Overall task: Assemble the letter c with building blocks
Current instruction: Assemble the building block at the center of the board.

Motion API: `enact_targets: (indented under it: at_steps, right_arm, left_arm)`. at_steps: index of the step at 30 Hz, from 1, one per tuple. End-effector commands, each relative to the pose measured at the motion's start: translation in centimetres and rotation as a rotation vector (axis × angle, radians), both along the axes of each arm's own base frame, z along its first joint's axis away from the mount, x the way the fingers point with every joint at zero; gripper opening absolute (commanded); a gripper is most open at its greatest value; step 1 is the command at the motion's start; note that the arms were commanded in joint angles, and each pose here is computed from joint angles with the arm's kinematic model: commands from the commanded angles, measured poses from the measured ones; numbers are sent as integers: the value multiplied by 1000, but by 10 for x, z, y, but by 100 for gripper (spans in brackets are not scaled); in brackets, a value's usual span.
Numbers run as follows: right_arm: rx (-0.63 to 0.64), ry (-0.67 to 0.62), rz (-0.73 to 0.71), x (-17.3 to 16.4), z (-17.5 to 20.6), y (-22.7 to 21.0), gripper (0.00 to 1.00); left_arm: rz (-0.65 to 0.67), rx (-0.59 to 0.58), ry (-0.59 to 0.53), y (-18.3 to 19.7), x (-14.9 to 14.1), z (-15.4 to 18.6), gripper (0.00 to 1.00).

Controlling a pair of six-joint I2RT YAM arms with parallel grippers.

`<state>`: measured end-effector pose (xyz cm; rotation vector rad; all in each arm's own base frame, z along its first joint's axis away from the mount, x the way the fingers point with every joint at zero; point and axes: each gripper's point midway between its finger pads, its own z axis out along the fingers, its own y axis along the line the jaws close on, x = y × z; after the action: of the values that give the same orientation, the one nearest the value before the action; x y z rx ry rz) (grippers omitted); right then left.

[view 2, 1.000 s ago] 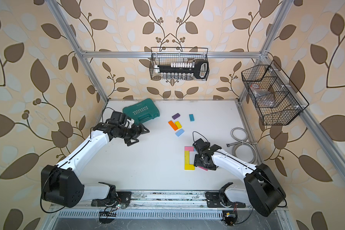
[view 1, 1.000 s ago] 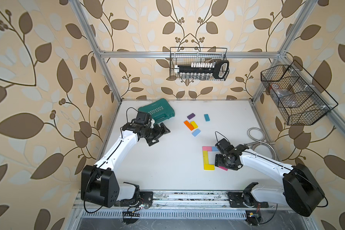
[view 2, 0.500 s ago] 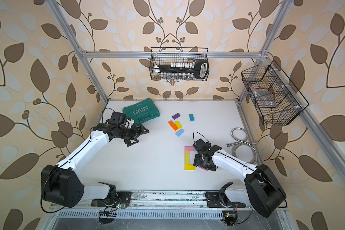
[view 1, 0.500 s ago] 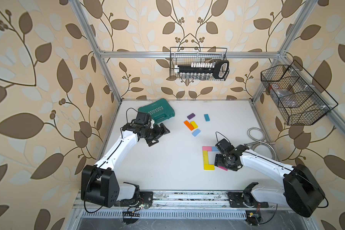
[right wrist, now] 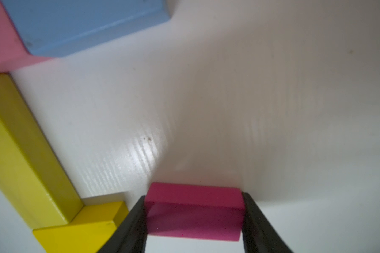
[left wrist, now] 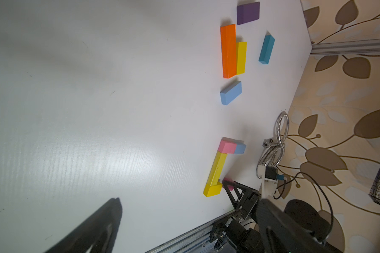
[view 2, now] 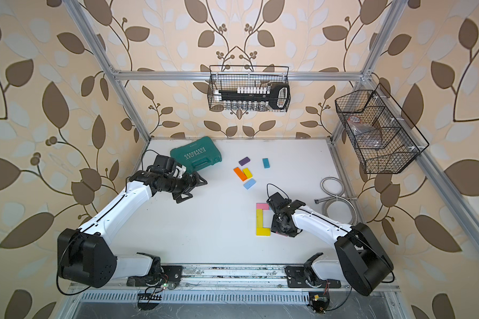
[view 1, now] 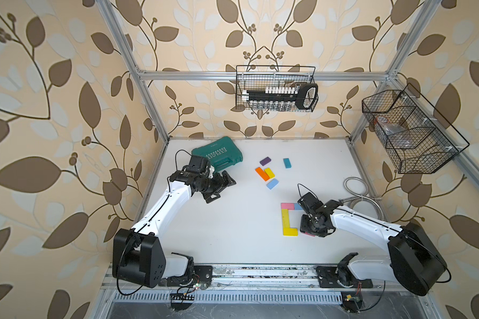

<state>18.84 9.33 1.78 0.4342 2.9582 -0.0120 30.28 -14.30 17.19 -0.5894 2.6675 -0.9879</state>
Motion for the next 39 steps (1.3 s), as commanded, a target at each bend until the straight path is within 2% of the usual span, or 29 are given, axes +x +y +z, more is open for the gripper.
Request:
enact_targets:
  at_steps: [1, 15, 17, 19, 22, 29, 39]
  right_arm:
    - [-13, -5, 17, 2, 9, -1, 48]
    - [-13, 25, 42, -2, 5, 4, 52]
    - [-19, 30, 47, -3, 4, 4, 58]
    - [-25, 29, 40, -2, 5, 3, 69]
    - [-26, 23, 26, -2, 6, 2, 76]
    - [7, -24, -17, 0, 20, 2, 83]
    - [164, -66, -128, 7, 32, 15, 89]
  left_arm:
    - [-16, -10, -23, -6, 1, 4, 99]
    - [-21, -13, -24, -7, 3, 3, 99]
    - [-21, -13, -25, -7, 3, 3, 99]
    - [-19, -14, -24, -7, 3, 3, 99]
    - [-18, -15, -25, -7, 3, 3, 99]
    - [-17, -16, -27, -7, 3, 4, 99]
    - [-16, -19, -28, -7, 3, 3, 99]
